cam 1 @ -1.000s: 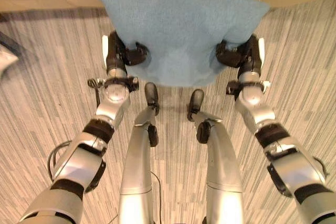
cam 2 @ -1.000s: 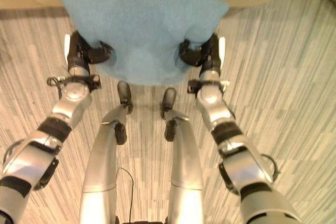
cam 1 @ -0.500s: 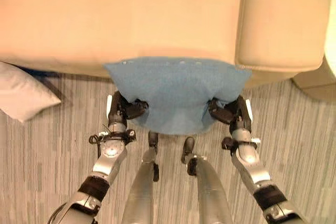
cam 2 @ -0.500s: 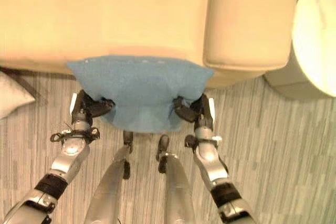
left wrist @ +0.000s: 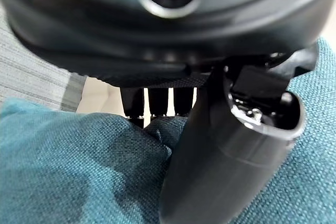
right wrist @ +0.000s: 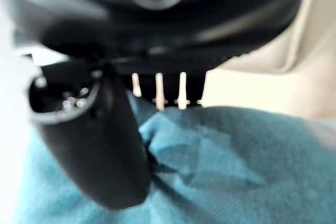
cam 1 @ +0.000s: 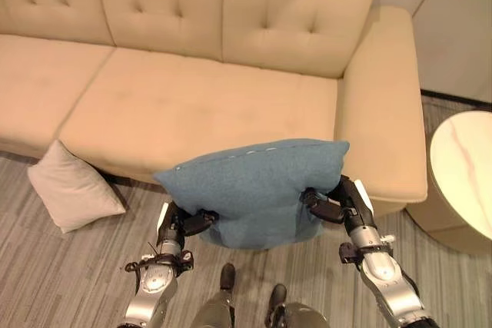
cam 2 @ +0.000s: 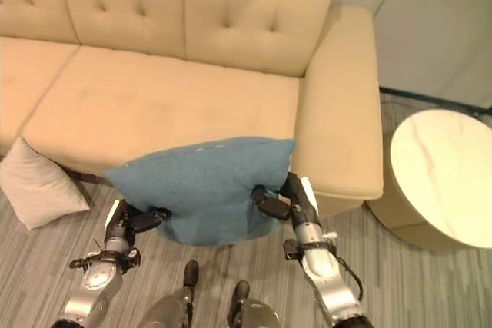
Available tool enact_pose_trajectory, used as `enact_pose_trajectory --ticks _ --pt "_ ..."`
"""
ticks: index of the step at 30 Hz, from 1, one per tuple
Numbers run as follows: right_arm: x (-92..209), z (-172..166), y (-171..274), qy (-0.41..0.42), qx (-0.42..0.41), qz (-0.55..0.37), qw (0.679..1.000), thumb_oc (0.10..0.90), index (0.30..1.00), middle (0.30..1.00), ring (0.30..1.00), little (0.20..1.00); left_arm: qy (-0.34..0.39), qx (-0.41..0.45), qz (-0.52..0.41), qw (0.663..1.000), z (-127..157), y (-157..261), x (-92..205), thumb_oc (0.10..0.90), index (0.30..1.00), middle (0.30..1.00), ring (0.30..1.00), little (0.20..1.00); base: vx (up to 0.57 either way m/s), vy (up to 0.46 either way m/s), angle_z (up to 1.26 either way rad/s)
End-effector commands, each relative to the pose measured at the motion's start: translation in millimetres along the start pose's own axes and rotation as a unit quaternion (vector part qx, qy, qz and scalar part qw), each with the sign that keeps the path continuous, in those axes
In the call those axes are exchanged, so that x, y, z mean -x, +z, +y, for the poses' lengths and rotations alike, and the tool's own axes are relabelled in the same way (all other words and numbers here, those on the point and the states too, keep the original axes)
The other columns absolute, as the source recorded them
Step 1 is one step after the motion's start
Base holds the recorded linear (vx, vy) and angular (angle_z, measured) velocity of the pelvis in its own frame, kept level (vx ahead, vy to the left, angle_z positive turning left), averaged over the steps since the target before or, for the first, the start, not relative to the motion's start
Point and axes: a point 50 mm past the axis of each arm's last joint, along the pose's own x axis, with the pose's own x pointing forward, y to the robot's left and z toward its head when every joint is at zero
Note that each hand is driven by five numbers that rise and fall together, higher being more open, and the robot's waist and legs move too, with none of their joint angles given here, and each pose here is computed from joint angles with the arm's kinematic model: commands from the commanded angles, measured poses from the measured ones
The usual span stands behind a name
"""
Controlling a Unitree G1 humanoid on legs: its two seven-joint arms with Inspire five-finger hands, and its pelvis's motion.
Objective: Pick up all the scattered cushions and arrange them neatly on the sofa.
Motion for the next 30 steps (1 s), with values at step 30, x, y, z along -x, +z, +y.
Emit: enact_pose_trajectory --ticks 30 --pt "-6.6 0.5 47.1 -0.013 -0.060 -0.124 0.990 0.400 0.300 0.300 0.300 0.300 -0.123 -0.010 -0.129 0.984 -39.6 47.1 -7.0 0.400 0.300 0.300 0.300 0.300 0.17 0.068 0.27"
